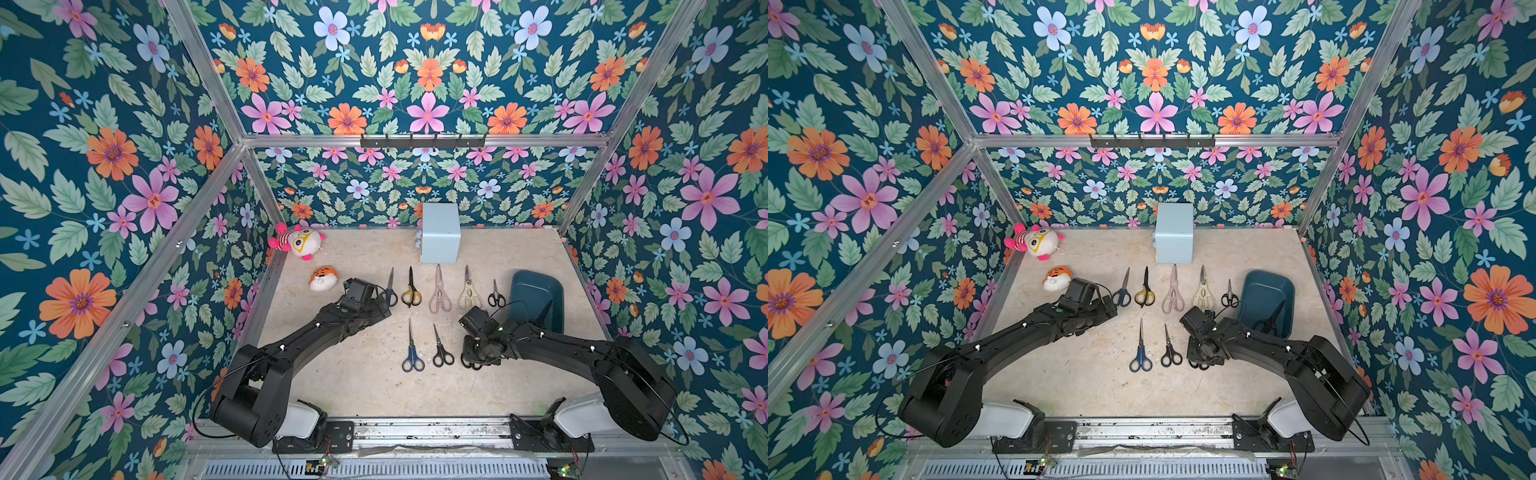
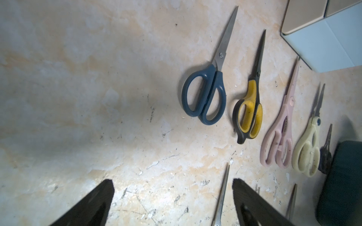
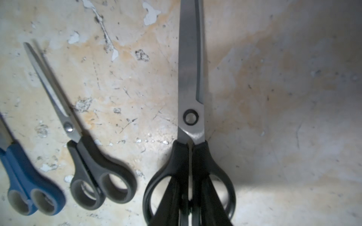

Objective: Take the scissors out of the storage box
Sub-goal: Place the scissors at the center of the board.

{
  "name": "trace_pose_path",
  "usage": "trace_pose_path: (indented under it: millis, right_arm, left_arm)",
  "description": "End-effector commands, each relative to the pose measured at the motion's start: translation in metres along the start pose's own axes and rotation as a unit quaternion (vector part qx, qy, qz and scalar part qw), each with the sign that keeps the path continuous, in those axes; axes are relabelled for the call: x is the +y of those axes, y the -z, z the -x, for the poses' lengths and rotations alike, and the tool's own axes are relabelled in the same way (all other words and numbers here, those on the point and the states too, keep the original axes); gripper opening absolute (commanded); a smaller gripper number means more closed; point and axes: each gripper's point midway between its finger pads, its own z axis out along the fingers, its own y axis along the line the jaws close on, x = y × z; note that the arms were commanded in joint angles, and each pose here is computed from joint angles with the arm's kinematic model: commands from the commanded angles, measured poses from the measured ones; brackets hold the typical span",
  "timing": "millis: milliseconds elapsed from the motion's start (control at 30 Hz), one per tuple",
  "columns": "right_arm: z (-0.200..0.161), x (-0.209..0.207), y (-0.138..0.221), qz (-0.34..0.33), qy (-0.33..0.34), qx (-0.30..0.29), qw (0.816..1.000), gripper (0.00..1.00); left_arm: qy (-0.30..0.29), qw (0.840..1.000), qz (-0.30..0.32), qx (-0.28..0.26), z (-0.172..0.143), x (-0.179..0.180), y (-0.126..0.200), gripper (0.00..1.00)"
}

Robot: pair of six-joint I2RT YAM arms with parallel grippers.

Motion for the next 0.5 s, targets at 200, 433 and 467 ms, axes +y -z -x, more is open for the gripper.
trace_pose_path:
  millis: [200,433,467]
  right_arm:
    - [0.005,-0.001,0.000,-0.024,0.009,-0.009,1.000,0.26]
    - [0.019,0.005,0.024,-0.026,0.005,-0.033,0.999,0.35]
    - [0.022,0.006,0.029,-0.027,0.007,-0.039,0.999,0.35]
  left_arm:
    - [-0.005,1.000,0.004,-0.003,0.001,0.002,0.001,0.99]
    - [-0.018,1.000,-0.002,-0.004,0.004,-0.003,0.002,0.99]
    - [-0.020,1.000,-0.001,-0.004,0.004,-0.003,0.003,0.99]
